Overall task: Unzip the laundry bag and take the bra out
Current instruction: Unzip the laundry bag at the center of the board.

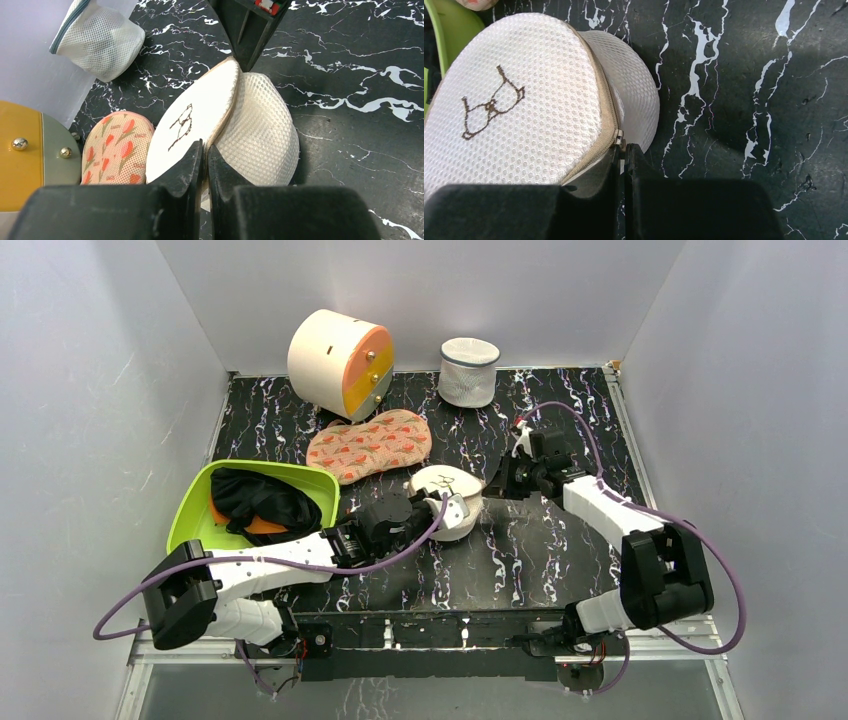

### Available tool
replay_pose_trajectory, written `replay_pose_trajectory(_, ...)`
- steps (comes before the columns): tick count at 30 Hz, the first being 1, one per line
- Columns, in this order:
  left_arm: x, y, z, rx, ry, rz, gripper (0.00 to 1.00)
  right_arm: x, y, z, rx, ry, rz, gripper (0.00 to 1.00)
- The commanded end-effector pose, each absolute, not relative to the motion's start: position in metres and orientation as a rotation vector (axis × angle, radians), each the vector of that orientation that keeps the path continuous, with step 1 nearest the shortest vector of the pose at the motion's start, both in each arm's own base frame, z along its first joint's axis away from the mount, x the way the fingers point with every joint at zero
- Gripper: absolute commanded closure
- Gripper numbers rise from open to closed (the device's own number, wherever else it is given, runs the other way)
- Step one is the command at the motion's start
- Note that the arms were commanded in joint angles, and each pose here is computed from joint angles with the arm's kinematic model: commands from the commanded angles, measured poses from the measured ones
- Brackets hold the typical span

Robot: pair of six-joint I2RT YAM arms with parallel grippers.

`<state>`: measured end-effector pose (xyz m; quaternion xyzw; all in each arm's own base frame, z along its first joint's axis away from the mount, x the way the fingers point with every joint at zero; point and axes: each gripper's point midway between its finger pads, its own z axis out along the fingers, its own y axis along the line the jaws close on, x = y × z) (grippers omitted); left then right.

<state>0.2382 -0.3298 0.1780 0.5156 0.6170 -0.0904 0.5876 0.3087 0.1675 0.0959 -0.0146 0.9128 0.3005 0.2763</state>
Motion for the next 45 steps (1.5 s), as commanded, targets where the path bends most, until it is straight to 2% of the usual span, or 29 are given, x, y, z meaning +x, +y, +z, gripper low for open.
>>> replay_pose_trajectory(1, 0.243, -0.328, 0.205, 1.125, 1.406, -0.204, 0.94, 0.319, 0.163, 0.13, -0.043, 2.326, 0.839, 1.0)
replay_pose_trajectory(6, 0.241, -0.332, 0.202, 1.139, 1.416, -0.227, 0.73, 0.291, 0.177, 0.145, -0.037, 2.294, 0.951, 1.0)
replay_pose_trajectory(9, 0.236, -0.336, 0.2, 1.167, 1.42, -0.26, 0.49, 0.274, 0.189, 0.148, -0.03, 2.28, 1.025, 1.0)
replay_pose_trajectory(11, 0.232, -0.339, 0.198, 1.188, 1.42, -0.286, 0.38, 0.263, 0.2, 0.149, -0.042, 2.28, 1.066, 1.0)
replay_pose_trajectory(14, 0.223, -0.345, 0.202, 1.201, 1.41, -0.357, 0.27, 0.25, 0.215, 0.15, -0.073, 2.293, 1.058, 1.0)
replay_pose_trajectory(17, 0.21, -0.35, 0.202, 1.23, 1.393, -0.437, 0.2, 0.242, 0.223, 0.154, -0.08, 2.294, 1.051, 1.0)
replay_pose_trajectory(26, 0.214, -0.348, 0.19, 1.271, 1.422, -0.377, 0.22, 0.227, 0.249, 0.161, -0.139, 2.293, 1.079, 1.0)
replay_pose_trajectory(30, 0.217, -0.346, 0.18, 1.302, 1.441, -0.332, 0.28, 0.225, 0.253, 0.166, -0.142, 2.279, 1.086, 1.0)
replay_pose_trajectory(34, 0.223, -0.342, 0.181, 1.288, 1.439, -0.283, 0.42, 0.224, 0.254, 0.17, -0.145, 2.267, 1.084, 1.0)
replay_pose_trajectory(37, 0.222, -0.34, 0.178, 1.309, 1.434, -0.273, 0.48, 0.223, 0.253, 0.17, -0.142, 2.264, 1.084, 1.0)
replay_pose_trajectory(42, 0.218, -0.343, 0.167, 1.359, 1.437, -0.28, 0.4, 0.224, 0.253, 0.175, -0.142, 2.254, 1.083, 1.0)
replay_pose_trajectory(45, 0.219, -0.345, 0.161, 1.38, 1.446, -0.269, 0.42, 0.225, 0.256, 0.181, -0.152, 2.242, 1.096, 1.0)
